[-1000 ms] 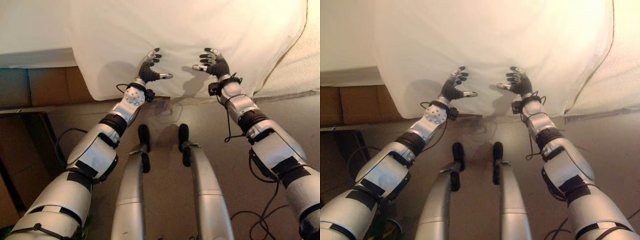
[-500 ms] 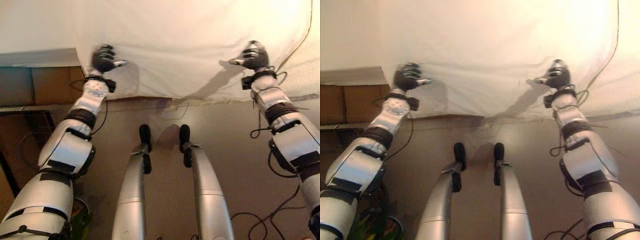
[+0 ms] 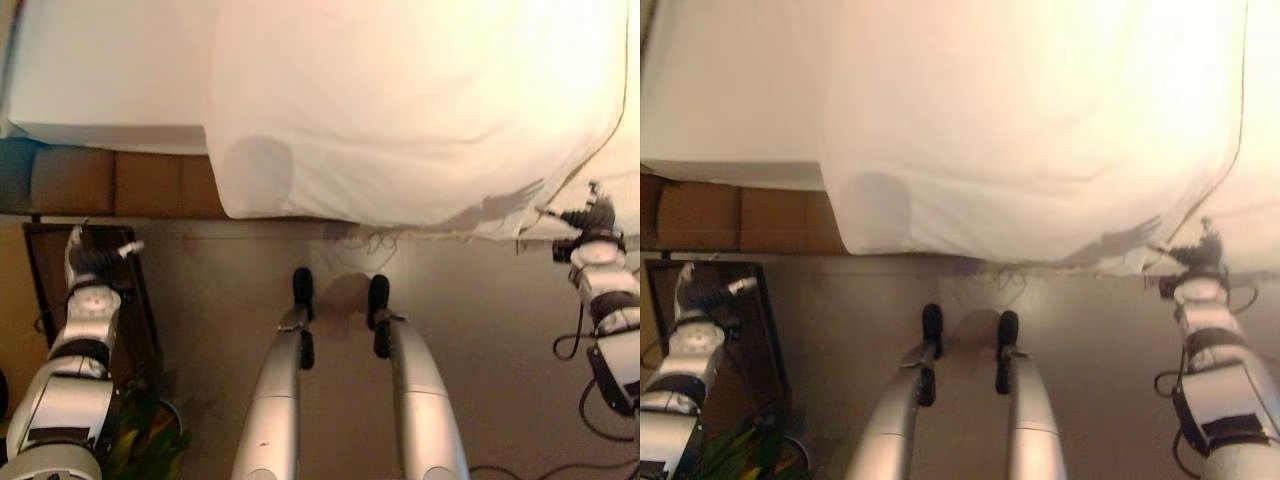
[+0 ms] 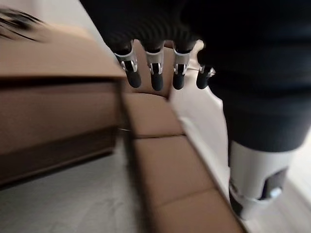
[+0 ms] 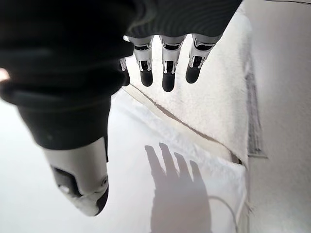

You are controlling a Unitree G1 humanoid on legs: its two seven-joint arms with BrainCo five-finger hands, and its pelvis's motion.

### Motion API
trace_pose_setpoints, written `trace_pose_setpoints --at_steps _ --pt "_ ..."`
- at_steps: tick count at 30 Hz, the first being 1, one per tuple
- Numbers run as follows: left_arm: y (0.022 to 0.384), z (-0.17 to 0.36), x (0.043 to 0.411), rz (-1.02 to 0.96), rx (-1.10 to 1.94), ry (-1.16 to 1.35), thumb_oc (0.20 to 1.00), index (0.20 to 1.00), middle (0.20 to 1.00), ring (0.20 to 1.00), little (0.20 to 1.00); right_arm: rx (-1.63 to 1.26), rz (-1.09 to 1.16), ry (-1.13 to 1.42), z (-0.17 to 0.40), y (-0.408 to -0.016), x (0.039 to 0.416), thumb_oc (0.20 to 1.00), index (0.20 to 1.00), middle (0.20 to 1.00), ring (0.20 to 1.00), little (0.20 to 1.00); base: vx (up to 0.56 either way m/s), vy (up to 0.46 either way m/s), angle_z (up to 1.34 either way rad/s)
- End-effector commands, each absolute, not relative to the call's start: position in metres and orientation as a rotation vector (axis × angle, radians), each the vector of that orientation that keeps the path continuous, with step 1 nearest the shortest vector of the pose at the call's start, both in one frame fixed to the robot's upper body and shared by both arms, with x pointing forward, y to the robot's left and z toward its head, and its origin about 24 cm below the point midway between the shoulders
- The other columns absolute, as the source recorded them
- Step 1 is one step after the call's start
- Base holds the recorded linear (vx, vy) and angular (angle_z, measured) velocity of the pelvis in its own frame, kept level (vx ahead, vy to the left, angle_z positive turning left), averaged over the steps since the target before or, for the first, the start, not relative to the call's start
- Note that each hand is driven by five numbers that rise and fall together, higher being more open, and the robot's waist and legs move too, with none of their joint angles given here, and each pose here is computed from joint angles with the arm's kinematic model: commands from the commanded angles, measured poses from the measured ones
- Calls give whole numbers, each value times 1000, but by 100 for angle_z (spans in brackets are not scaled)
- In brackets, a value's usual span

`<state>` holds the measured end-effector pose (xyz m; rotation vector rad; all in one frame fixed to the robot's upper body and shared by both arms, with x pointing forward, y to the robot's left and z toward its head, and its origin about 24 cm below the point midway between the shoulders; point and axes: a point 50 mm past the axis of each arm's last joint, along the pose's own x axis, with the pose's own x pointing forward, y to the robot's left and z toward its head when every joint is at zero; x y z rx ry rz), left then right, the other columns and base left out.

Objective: Make the bed

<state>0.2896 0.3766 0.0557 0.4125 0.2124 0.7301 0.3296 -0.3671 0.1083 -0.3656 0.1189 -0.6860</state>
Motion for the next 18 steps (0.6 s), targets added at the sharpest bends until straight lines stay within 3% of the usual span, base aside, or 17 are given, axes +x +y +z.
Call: trace_pose_setpoints --at_steps 1,3,10,18 --pt "344 -4 271 569 459 381 1000 1000 1000 1000 1000 -345 -632 222 46 -353 303 1000 1000 1000 1000 1000 107 0 6" --pt "332 -18 265 494 488 423 1000 1000 1000 1000 1000 -297 -635 254 29 -349 292 1000 1000 1000 1000 1000 106 15 7" --pt "273 -102 199 170 467 716 1000 1000 1000 1000 1000 -238 -526 647 -81 -317 198 1000 1000 1000 1000 1000 110 26 3" --pt "244 -138 148 102 335 905 1000 1000 1000 1000 1000 -195 -415 881 -127 -284 140 1000 1000 1000 1000 1000 72 15 4"
